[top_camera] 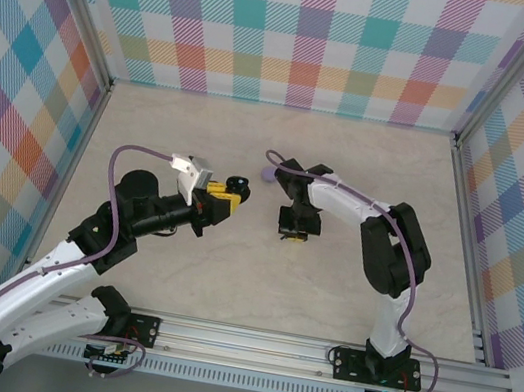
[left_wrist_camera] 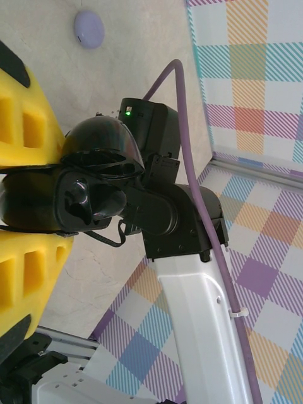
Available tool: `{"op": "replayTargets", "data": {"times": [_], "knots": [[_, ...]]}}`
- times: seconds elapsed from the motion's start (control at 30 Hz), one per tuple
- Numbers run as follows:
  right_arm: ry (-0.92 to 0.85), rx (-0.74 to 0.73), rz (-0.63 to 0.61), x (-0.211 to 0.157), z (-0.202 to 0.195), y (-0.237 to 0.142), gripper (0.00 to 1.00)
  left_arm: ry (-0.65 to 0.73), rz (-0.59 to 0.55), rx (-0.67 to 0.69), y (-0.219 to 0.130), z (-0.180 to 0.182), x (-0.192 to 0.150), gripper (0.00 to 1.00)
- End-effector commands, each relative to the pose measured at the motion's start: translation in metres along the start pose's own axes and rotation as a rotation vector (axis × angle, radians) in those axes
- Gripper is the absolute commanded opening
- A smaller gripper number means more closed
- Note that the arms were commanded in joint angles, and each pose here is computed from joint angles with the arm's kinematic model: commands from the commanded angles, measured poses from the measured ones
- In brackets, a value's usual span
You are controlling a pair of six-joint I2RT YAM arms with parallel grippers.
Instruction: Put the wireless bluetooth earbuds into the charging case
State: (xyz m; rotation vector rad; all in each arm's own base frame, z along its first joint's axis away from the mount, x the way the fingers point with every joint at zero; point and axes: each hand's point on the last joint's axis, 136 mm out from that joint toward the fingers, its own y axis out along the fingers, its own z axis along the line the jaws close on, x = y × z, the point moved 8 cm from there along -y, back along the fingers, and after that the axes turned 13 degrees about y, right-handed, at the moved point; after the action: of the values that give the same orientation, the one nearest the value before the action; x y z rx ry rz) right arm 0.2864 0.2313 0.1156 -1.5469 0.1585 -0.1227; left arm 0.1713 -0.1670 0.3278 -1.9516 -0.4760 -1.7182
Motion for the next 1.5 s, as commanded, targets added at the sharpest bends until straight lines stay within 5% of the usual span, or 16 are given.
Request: {"op": "replayTargets", "data": {"times": [0.0,0.73,1.17,1.47], "knots": [[0.027,-0.008,0.009,0.003,0.003,0.011,0.09,0.008,-0.045,-0.020,-0.003,-0.004,0.014,0.11],[0.011,-0.062,-0.050,0.021,0.012,0.010,0.10,0.012,-0.040,-0.013,-0.004,-0.004,0.013,0.11],[0.130,0.099,-0.054,0.017,0.022,-0.019,0.32,0.013,-0.043,-0.014,-0.005,-0.005,0.013,0.11],[0.249,0.114,-0.013,0.018,0.030,-0.005,0.35,0.014,-0.041,-0.013,-0.005,-0.005,0.013,0.11]]}}
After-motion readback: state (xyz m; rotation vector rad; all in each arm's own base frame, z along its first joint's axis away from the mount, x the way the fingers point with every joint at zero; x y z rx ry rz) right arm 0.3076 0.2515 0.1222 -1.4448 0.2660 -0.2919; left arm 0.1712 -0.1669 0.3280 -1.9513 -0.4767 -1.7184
